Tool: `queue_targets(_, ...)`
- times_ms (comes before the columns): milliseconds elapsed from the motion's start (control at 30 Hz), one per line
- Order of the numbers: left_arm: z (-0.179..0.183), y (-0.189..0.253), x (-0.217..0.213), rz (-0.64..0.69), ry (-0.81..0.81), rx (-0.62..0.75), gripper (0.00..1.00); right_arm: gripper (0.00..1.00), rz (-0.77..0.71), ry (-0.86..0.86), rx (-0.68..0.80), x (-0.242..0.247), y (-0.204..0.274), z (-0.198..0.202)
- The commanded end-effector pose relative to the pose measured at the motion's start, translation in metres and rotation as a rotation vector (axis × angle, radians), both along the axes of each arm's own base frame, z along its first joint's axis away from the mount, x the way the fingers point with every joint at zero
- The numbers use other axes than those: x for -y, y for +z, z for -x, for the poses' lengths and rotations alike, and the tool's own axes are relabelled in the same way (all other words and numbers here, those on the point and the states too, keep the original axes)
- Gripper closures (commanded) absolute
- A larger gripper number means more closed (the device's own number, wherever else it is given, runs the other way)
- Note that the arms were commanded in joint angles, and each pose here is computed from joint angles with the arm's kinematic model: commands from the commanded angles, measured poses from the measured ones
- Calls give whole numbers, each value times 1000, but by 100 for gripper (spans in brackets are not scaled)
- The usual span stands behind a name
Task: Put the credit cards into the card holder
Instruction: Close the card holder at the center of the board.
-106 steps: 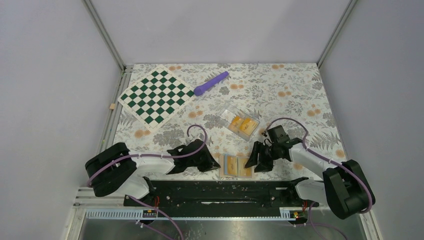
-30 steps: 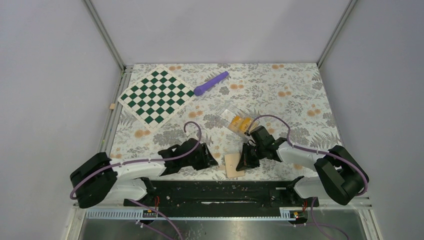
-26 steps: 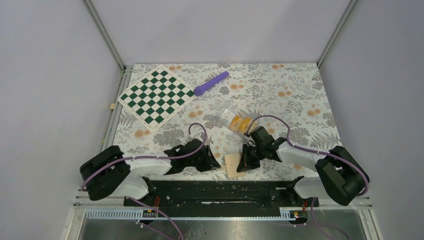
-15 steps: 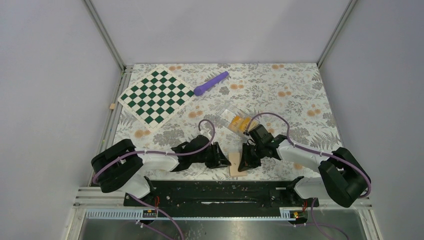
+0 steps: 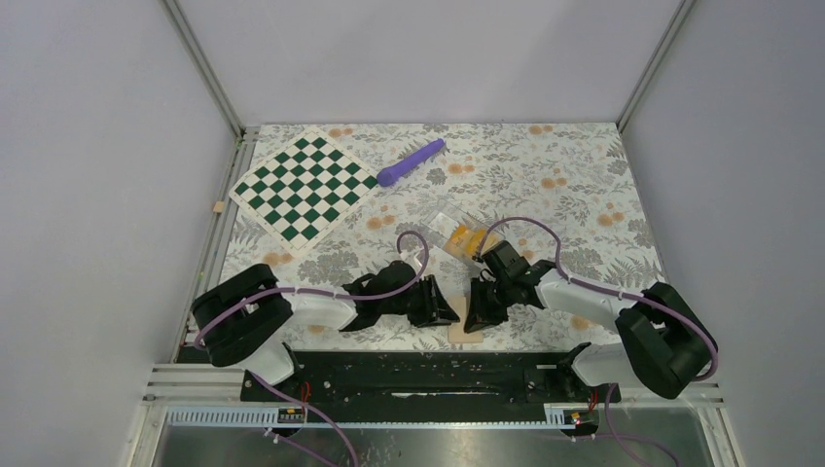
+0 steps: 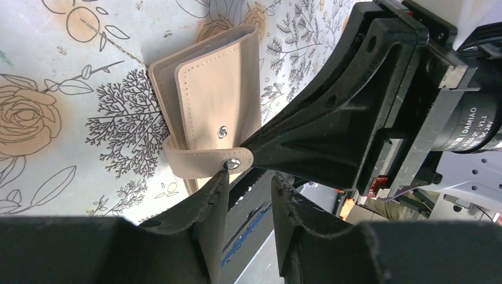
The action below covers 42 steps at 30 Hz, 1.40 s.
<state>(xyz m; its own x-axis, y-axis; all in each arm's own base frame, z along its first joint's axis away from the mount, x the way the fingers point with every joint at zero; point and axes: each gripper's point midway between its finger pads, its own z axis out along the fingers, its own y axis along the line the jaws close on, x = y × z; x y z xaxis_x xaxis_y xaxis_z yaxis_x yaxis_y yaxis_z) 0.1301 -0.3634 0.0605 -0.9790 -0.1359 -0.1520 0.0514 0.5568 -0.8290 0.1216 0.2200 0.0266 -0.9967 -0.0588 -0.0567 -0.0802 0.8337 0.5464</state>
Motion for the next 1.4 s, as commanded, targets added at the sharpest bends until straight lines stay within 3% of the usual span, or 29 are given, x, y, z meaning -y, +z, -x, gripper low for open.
queue_targets(0,-2,15,17,80,-32,18,68,87,19,20,21,-1,-3,-4)
queue_targets(333,0,6,26,94,-55,-9,76,86,32,22,4,4,-9,2)
queue_targets(733,1,-4,20,64,-41,-27,93,67,-9,-87,180,10,25,-17)
queue_targets(867,3,-10,17,40,-45,-35,100,63,13,-87,174,11,21,-23)
queue_targets(1067,6,-16,18,21,-72,-53,100,63,-43,-62,112,-3,15,-24)
queue_targets(1367,12,-29,17,-16,-92,-94,100,61,-121,-62,130,-12,22,-29)
